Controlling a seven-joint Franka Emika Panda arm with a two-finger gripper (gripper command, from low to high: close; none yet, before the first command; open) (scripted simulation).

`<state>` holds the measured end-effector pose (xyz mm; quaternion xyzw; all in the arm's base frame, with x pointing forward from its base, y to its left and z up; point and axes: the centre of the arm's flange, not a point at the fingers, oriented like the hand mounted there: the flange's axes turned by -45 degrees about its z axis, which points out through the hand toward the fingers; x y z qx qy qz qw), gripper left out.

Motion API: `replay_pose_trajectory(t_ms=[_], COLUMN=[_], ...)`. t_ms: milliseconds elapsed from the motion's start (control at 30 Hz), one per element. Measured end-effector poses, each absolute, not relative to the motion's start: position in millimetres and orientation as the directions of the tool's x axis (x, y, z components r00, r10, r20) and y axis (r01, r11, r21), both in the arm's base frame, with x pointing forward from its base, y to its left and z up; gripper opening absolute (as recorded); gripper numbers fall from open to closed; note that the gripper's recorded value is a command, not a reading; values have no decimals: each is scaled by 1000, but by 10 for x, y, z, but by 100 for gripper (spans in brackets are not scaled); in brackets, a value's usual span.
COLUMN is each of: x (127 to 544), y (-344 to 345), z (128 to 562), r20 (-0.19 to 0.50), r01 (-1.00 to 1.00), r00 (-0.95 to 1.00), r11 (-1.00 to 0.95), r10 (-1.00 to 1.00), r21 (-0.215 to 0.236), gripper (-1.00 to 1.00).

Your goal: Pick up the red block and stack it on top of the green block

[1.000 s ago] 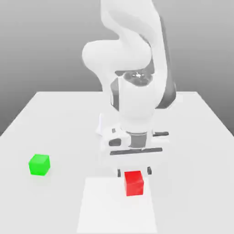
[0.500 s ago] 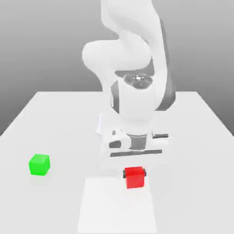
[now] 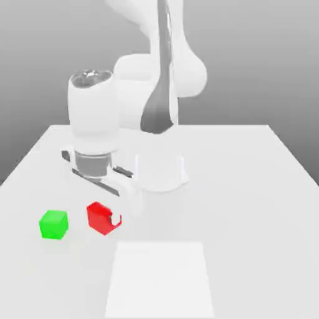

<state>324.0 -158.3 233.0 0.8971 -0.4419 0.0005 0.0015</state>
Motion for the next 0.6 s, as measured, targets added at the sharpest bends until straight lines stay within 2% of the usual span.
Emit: replay_pose_trajectory(t_ms=[133, 267, 467, 500, 600], x=[2936, 2574, 2505, 2505, 2505], y=[-2106, -2546, -2636, -2627, -2627], z=[2396, 2437, 1945, 1859, 1859], r20=[2, 1, 0, 0, 0], r01=[-935, -996, -1000, -1000, -1000], r00=[353, 84, 28, 30, 30], r11=[-353, -84, -28, -30, -30], r10=[-935, -996, -1000, -1000, -1000], r21=[1, -1, -2, -2, -2], gripper=[-100, -100, -100, 100, 100])
